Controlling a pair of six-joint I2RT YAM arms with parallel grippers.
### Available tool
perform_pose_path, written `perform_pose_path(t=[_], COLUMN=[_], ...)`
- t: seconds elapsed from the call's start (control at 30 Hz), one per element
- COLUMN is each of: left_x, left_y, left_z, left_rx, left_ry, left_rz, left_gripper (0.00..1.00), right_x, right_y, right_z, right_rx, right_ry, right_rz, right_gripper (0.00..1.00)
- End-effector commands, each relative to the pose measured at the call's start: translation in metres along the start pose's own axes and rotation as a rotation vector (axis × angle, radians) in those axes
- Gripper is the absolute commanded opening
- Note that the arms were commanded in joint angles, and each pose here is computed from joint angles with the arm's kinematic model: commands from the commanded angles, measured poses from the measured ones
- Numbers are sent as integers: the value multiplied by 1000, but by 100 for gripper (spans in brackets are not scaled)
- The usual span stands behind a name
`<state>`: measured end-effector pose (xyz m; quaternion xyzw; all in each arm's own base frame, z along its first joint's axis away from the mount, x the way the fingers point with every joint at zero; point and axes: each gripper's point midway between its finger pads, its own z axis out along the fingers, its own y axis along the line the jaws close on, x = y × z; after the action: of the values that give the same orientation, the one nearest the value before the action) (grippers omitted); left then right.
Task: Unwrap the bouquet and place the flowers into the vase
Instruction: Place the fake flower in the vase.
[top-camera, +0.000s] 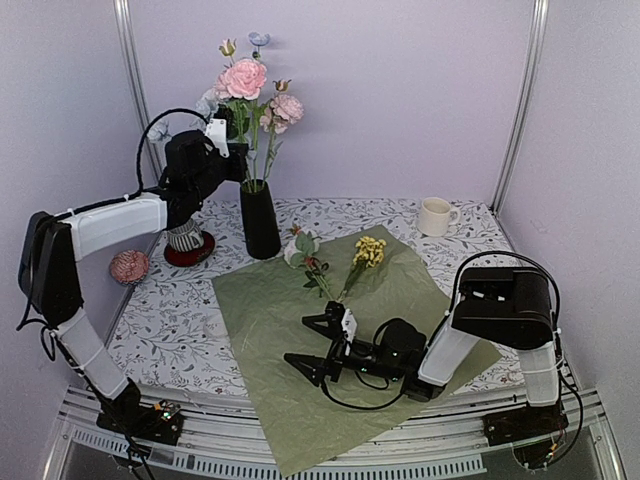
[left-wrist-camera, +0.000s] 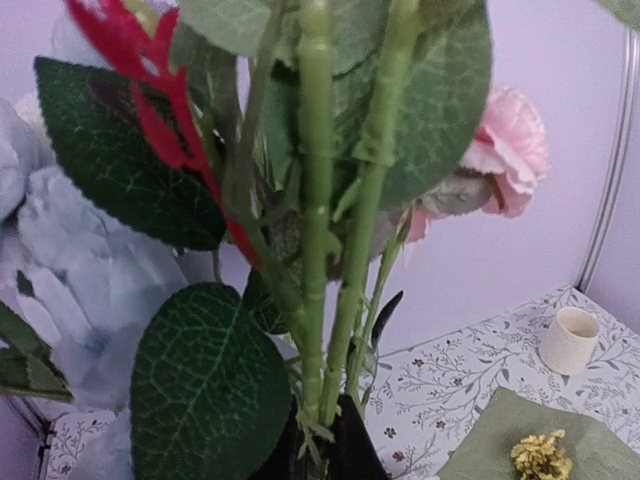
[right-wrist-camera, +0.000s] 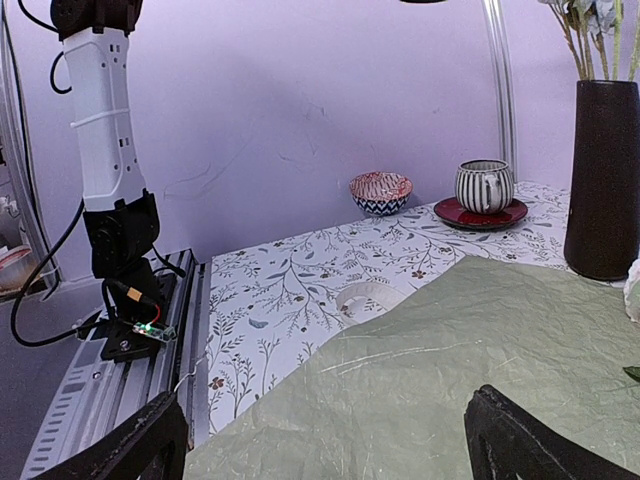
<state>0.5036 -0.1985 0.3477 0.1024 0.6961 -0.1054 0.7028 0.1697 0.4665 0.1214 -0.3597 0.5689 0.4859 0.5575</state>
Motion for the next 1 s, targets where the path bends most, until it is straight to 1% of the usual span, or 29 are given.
perform_pose_path(t=[0.0, 0.2, 0.33, 0.37, 0.4, 0.47, 0.57, 0.67, 0.73, 0.8, 0.97], left_x=[32, 59, 68, 69, 70, 72, 71, 66, 68, 74, 92], left_y=[1, 0, -2, -3, -3, -4, -5, -11, -17, -20, -29], left_z=[6, 20, 24, 24, 25, 24, 18, 4, -6, -16, -46], left_rx=[9, 5, 11, 16, 19, 20, 21, 61, 93, 107, 140], left_ry=[94, 200, 230, 235, 243, 260, 271, 254, 256, 271, 303], left_rz=[-26, -37, -45, -47, -49, -61, -92, -131, -155, -171, -192], left_gripper=[2, 3, 6, 8, 13, 27, 50, 63, 68, 72, 76], right_x=[-43, -43, -43, -44, -44, -44, -44, -43, -44, -44, -45], right_y=[11, 11, 11, 11, 11, 11, 10, 10, 10, 10, 10], right_z=[-7, -7, -8, -8, -8, -8, -8, -8, -8, -9, -11], right_rx=[-42, -42, -41, -41, -42, -41, -39, -39, -38, -37, -37], right_ry=[-183, -184, -185, -186, -187, -186, -186, -186, -186, -186, -189], right_rz=[-27, -28, -27, -26, -27, -27, -28, -29, -30, -30, -29], right_gripper=[99, 99, 99, 99, 99, 99, 99, 99, 99, 99, 99])
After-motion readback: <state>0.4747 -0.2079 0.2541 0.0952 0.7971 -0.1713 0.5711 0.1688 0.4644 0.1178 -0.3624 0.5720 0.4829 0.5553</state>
